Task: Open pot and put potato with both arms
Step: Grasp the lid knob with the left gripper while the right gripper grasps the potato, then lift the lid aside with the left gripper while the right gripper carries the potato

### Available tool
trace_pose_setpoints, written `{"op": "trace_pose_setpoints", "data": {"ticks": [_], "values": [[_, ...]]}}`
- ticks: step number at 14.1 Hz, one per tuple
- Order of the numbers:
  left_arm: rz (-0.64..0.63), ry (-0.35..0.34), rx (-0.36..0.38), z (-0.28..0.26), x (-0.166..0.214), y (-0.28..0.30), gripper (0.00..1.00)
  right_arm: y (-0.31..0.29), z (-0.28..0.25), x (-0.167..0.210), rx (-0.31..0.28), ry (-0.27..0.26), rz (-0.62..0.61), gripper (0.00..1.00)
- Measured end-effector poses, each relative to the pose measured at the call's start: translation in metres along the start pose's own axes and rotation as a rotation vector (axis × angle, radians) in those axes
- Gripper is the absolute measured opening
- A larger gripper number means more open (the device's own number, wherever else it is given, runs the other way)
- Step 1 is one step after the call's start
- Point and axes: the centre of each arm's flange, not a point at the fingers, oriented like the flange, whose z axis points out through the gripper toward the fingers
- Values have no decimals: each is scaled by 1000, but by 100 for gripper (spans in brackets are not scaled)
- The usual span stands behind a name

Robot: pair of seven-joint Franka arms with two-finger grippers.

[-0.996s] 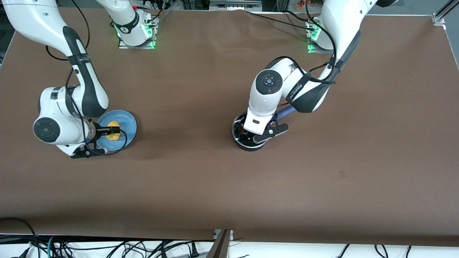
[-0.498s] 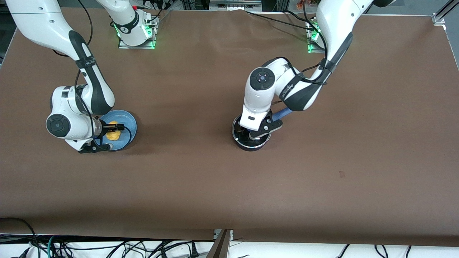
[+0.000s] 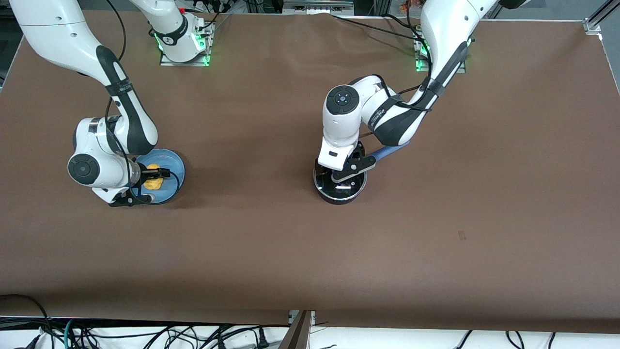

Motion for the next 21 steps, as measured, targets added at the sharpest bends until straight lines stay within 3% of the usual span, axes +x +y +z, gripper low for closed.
{"op": "trace_pose_setpoints", "data": {"ticks": [1, 4, 5, 13, 14, 16, 21], "values": [[2, -2, 5, 2, -1, -1, 100, 0, 1, 0, 0, 1, 0, 96], [6, -7, 12, 7, -4, -3, 100, 0, 2, 1, 0, 3, 1, 64], [6, -7, 12, 7, -5, -3, 100, 1, 1, 1, 0, 4, 1, 59], [7, -6, 9, 6, -5, -3, 84, 2, -8, 2, -1, 23, 4, 59], [7, -6, 9, 6, -5, -3, 78, 3, -16, 4, -3, 36, 4, 59], [7, -5, 6, 6, -5, -2, 75, 3, -38, 6, -6, 50, 5, 59], [5, -4, 5, 5, -4, -3, 61, -3, -102, 14, -8, 44, -4, 59]]}}
